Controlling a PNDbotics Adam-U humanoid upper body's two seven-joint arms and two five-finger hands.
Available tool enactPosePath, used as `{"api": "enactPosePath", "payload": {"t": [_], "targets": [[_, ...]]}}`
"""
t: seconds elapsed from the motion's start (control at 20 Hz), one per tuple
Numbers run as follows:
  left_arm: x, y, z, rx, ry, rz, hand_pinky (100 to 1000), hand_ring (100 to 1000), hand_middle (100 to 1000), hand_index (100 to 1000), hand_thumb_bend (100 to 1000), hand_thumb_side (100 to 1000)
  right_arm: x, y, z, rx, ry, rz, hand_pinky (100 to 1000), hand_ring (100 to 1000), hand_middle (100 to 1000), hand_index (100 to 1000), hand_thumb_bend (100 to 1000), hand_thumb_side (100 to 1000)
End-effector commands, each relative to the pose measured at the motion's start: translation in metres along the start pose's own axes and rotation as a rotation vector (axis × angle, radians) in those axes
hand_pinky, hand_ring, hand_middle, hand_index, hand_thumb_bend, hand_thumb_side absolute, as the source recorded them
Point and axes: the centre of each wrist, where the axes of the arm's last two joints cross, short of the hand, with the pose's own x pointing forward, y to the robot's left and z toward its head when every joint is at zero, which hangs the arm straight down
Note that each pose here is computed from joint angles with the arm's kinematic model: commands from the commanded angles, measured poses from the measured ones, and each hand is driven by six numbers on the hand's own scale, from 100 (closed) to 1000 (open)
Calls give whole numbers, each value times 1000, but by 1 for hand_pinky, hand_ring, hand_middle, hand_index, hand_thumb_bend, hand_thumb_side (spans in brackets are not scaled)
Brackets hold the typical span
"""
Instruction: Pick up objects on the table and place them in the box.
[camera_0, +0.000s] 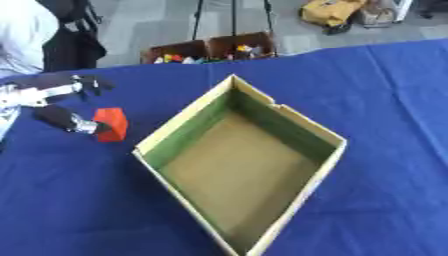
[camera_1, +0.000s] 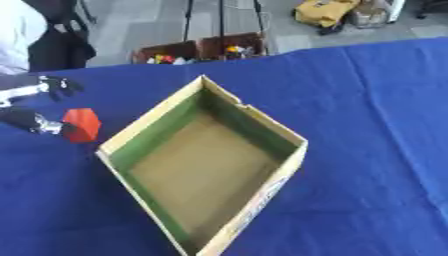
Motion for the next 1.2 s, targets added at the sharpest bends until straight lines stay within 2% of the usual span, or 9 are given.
{"api": "enactPosePath", "payload": {"t": [0.05,0.4,0.6,1.0,1.2], "targets": [[-3,14,9,-121,-50,-91,762,870,900,1000,509,629,5,-1,-9,-7,-37,-8,758,742,802,772,100,700],[-7,10,10,-208,9,-110,753,859,885,1000,467,589,5,-1,-9,-13,-35,-10,759,741,800,771,100,693],[-6,9,8,-223,10,-124,744,845,876,999,450,579,5,-1,-8,-17,-30,-11,760,742,799,771,100,685],[-4,4,4,-222,-8,-123,628,738,791,943,443,560,4,-2,-7,-26,-26,-8,761,742,799,770,100,676],[-4,2,2,-208,-14,-119,559,660,702,857,406,550,4,-3,-7,-34,-24,-4,761,742,799,771,100,674]]}}
